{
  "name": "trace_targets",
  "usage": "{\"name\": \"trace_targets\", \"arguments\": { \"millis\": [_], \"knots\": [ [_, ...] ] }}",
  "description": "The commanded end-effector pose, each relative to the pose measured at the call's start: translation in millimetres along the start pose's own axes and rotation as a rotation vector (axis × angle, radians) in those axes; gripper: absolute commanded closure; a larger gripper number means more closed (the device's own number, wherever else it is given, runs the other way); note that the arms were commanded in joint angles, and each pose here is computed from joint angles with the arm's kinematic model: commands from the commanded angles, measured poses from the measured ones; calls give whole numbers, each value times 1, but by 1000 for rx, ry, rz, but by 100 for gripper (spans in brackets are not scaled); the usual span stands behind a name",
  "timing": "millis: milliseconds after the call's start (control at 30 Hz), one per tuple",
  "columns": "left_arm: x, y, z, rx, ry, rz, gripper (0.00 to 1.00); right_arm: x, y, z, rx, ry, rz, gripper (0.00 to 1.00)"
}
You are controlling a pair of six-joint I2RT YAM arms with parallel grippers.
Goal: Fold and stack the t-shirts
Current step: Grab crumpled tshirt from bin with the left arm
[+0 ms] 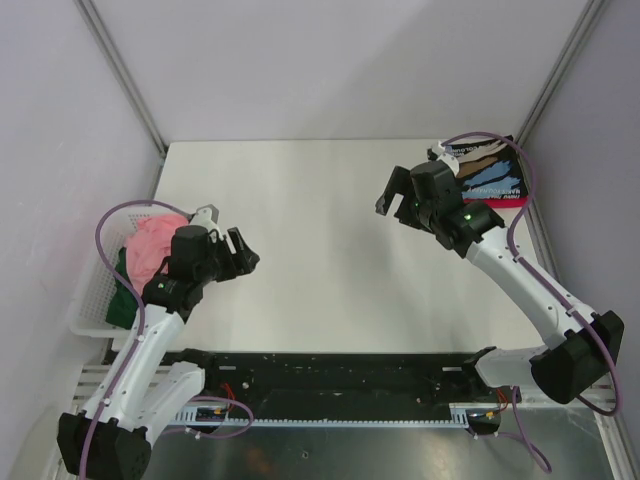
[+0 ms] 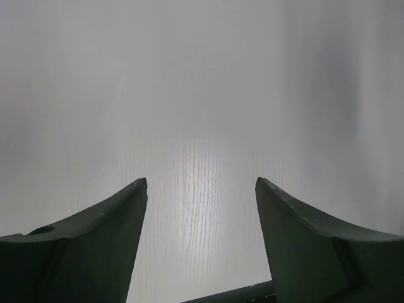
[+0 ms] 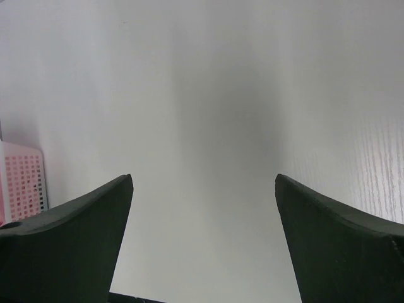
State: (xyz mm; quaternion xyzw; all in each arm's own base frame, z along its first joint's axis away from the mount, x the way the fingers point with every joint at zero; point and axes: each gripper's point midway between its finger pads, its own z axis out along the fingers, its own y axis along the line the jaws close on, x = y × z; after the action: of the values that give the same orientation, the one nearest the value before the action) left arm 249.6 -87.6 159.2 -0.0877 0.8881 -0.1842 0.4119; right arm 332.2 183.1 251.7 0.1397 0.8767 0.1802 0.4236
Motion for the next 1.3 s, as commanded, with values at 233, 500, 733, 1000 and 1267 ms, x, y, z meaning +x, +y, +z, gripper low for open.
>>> {"name": "trace_targets", "arguments": {
  "millis": [233, 500, 733, 1000, 1267],
  "knots": [
    [-33, 11, 0, -111, -88, -52, 24, -8, 0, -16, -14, -32, -17, 1],
    [-82, 75, 16, -407, -163, -249, 21, -1, -2, -22, -25, -2, -53, 1],
    [-82, 168, 42, -681, -118, -517, 17, 11, -4, -22, -22, 51, -66, 1],
    [-88, 205, 40, -719, -133, -627, 17, 18, -1, -23, -45, 72, -81, 1],
    [-99, 189, 35, -585, -176, -613, 19, 21, 5, -20, -72, 87, -87, 1]
  ]
}}
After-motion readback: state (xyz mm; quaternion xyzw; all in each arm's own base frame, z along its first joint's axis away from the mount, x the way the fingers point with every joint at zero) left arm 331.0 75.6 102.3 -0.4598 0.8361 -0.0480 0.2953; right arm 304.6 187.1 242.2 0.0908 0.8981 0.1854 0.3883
